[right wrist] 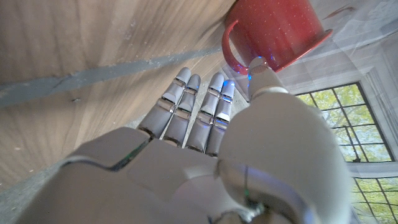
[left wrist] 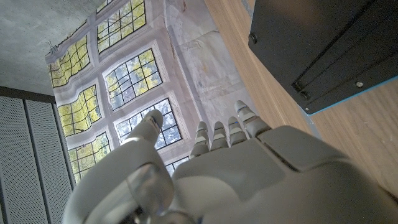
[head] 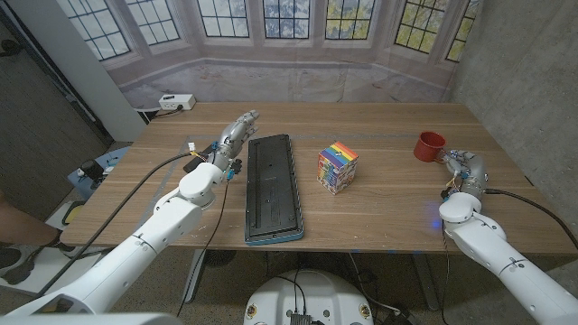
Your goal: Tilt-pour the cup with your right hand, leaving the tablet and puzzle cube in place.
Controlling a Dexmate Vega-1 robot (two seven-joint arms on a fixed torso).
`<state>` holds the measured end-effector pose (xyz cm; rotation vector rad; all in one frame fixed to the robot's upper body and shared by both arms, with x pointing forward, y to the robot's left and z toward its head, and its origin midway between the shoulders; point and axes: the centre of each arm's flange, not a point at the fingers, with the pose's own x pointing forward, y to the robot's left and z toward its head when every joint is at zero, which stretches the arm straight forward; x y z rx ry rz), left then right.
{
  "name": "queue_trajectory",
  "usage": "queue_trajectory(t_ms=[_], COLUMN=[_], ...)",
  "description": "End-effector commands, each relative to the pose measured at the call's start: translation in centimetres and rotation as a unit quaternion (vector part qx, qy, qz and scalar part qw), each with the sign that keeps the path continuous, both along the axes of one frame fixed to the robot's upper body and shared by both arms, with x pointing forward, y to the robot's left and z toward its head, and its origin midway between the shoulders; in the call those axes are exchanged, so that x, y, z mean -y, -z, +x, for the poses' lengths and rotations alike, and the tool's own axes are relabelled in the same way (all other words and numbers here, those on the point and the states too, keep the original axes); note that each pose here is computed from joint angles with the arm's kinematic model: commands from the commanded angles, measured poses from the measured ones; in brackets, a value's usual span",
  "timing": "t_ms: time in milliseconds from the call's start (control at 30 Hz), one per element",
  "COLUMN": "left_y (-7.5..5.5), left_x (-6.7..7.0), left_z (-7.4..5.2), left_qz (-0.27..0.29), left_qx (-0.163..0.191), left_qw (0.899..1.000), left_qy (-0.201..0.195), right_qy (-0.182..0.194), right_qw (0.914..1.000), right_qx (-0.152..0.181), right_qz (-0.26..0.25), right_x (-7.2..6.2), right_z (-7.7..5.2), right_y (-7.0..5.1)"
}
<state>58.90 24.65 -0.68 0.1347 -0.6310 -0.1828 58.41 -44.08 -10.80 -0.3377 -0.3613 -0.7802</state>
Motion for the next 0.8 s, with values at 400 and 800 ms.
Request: queue_trajectory(t_ms=[400,800], left_y=[-0.42,-0.24], left_x=[0.38,0.5], left_z=[0.68,0.79], left_qz=[0.005,0.005], left_qx=[-0.002,-0.004], left_qw=[1.0,1.0], left_qy=[0.004,0.007], right_qy=[-0.032,-0.028], right_qw=[0.9994,0.9996], right_qx=[-0.007,-0.009], right_qz=[-0.007,-0.006], right_x=[1.18,0.93], right_z=[0.96,0.6], right_y=[0.06,0.38])
